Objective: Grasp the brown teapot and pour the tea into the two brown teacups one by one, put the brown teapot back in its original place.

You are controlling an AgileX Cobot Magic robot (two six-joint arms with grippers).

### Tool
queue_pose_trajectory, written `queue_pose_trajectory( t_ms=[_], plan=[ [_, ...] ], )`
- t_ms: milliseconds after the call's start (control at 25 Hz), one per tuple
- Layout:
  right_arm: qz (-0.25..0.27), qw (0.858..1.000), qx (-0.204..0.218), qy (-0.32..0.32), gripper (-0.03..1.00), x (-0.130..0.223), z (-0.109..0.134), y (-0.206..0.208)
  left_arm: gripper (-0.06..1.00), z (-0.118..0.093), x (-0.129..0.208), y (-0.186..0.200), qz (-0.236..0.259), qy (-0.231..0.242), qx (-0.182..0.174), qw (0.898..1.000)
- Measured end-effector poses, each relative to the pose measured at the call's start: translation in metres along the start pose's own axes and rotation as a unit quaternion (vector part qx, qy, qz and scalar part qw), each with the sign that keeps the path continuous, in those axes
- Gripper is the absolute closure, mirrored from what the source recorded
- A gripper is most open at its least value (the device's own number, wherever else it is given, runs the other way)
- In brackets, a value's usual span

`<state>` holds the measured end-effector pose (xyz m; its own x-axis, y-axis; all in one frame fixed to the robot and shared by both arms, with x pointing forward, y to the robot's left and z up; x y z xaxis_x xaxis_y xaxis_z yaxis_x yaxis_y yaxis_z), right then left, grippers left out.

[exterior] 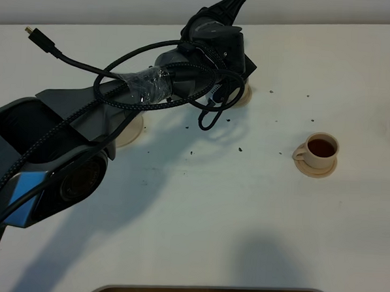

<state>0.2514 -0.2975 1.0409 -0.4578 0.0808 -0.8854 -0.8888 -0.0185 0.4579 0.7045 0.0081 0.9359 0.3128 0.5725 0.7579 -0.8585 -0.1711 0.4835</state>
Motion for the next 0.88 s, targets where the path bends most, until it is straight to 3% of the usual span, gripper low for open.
queue_pose_trajectory(
  t_ms=[560,880],
  plan=[
    [0.000,1.000,0.000,0.000,0.59,0.0000,0.0000,0.0000,0.82,0.0027,0.0037,0.0002,0.016,-0.056,-0.010,0.998],
    [0.000,1.000,0.000,0.000,0.59,0.0000,0.0000,0.0000,0.82,0.0064,0.0035,0.0004,0.017,-0.064,-0.027,0.997]
  ],
)
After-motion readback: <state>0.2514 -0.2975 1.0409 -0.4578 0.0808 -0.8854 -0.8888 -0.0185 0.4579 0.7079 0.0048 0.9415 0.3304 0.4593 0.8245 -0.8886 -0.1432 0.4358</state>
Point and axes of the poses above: a point on each arm's last joint axis where the gripper is mounted, y pointing back along that axis away from the gripper, z along the wrist's bending axis when the last joint is at zero, x = y × z, the point moved 2 cm from there along -y, pointing out along that axis toward the gripper, and after that the axes turned 8 degrees about -y, right-handed, at the moved point
